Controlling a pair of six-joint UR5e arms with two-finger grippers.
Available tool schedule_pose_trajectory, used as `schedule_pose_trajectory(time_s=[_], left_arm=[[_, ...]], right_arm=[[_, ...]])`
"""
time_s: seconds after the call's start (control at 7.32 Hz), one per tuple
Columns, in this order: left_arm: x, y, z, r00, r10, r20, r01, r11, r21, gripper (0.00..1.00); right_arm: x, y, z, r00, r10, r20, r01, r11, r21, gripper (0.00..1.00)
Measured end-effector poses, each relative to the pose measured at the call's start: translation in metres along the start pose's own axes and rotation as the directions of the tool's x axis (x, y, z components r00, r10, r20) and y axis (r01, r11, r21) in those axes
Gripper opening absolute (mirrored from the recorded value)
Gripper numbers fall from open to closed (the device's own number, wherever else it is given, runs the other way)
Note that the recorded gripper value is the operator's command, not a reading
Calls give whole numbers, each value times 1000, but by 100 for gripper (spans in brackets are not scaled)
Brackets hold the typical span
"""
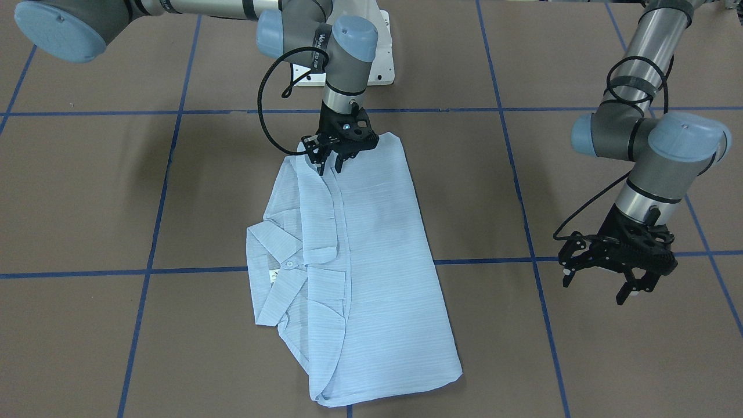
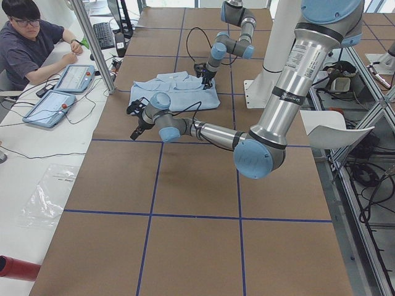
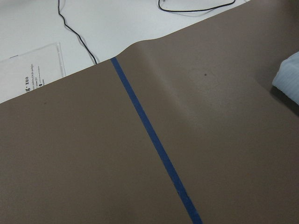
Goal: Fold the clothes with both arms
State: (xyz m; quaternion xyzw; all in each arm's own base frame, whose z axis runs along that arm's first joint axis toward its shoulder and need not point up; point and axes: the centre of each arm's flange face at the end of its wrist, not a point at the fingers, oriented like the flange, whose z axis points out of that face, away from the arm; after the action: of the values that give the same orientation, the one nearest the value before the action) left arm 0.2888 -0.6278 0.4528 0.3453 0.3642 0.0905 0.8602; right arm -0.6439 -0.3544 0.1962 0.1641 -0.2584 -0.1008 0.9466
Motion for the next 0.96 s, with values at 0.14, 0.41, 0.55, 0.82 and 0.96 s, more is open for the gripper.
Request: schedule_pose_trajectory(time_s=[0.14,0.41,0.55,0.82,0.96], left_arm=[[0,0,0,1000,0,1,0,1000,0,100],[0,1,1,1000,0,1,0,1000,-1,100],[0,1,1,1000,0,1,0,1000,-1,100],[0,1,1,1000,-1,2,1,1000,-1,100],[0,1,1,1000,-1,1,1,1000,-2,100]], right_arm=[[0,0,1,1000,2,0,-2,1000,-4,37],[-1,2,7,1000,-3,-8,3,1000,-13,23],[0,3,9,1000,-8,-12,8,1000,-15,0],[0,3,12,1000,-11,-16,11,1000,-17,0],[3,1,12,1000,-7,-19,6,1000,-16,0]])
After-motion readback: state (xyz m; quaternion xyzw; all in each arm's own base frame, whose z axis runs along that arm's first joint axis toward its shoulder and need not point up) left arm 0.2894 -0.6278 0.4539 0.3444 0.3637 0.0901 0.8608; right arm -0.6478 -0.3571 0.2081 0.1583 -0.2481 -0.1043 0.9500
